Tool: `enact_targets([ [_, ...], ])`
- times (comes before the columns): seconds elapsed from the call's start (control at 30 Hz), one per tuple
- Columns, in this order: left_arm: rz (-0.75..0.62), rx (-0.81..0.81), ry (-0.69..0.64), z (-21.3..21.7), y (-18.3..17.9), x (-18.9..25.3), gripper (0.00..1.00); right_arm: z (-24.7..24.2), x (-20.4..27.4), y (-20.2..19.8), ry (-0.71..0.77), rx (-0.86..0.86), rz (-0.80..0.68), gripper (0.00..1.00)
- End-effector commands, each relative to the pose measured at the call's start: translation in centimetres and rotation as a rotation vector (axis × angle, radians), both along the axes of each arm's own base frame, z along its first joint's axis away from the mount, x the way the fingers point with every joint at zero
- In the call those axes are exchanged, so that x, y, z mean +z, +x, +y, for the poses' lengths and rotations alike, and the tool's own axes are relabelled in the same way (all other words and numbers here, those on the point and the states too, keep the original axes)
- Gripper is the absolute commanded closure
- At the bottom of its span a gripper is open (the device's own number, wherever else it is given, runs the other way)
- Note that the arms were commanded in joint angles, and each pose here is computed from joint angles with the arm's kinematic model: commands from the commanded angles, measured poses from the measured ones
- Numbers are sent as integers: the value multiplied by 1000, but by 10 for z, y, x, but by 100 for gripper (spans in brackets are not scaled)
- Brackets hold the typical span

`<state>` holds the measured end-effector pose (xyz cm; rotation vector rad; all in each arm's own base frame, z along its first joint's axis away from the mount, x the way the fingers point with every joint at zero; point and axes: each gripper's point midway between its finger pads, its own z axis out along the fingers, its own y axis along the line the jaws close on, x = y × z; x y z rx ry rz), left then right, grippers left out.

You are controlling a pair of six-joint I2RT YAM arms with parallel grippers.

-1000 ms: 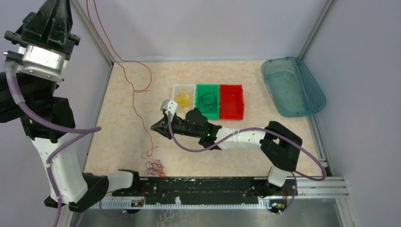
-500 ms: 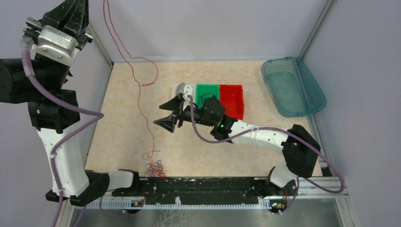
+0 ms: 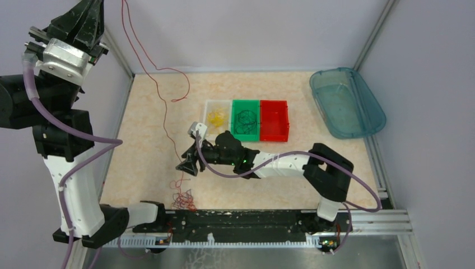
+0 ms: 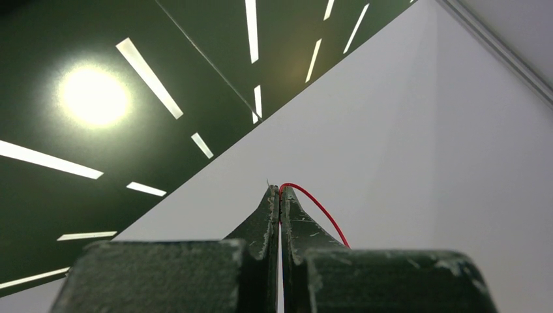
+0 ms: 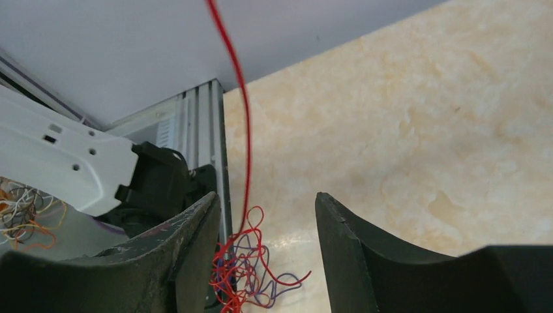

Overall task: Untangle the cables
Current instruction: Untie the cable.

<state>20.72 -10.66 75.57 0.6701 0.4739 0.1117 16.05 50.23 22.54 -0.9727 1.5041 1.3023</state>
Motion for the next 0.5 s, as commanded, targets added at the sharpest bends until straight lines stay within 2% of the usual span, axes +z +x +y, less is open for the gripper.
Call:
enact_targets([
  [0.0, -41, -16, -3, 0, -16, 6, 100, 16, 15, -4, 106, 32, 40, 44],
  [0.07, -39, -12, 4, 0, -14, 3, 100, 21, 14, -21, 120, 135, 43, 46],
  [0.1, -38, -12, 4, 0, -15, 2, 100, 22, 11, -22, 110, 144, 48, 54],
  [0.2, -39, -15, 4, -1, -15, 1, 100, 22, 6, -9, 58, 93, 38, 99],
  [0.37, 4, -28, -4, -1, -14, -9, 100, -7, 55, 35, 92, -39, -44, 100],
  [0.47, 159, -88, -41, -5, -4, -34, 100, -32, 100, 48, 138, -85, -119, 100],
])
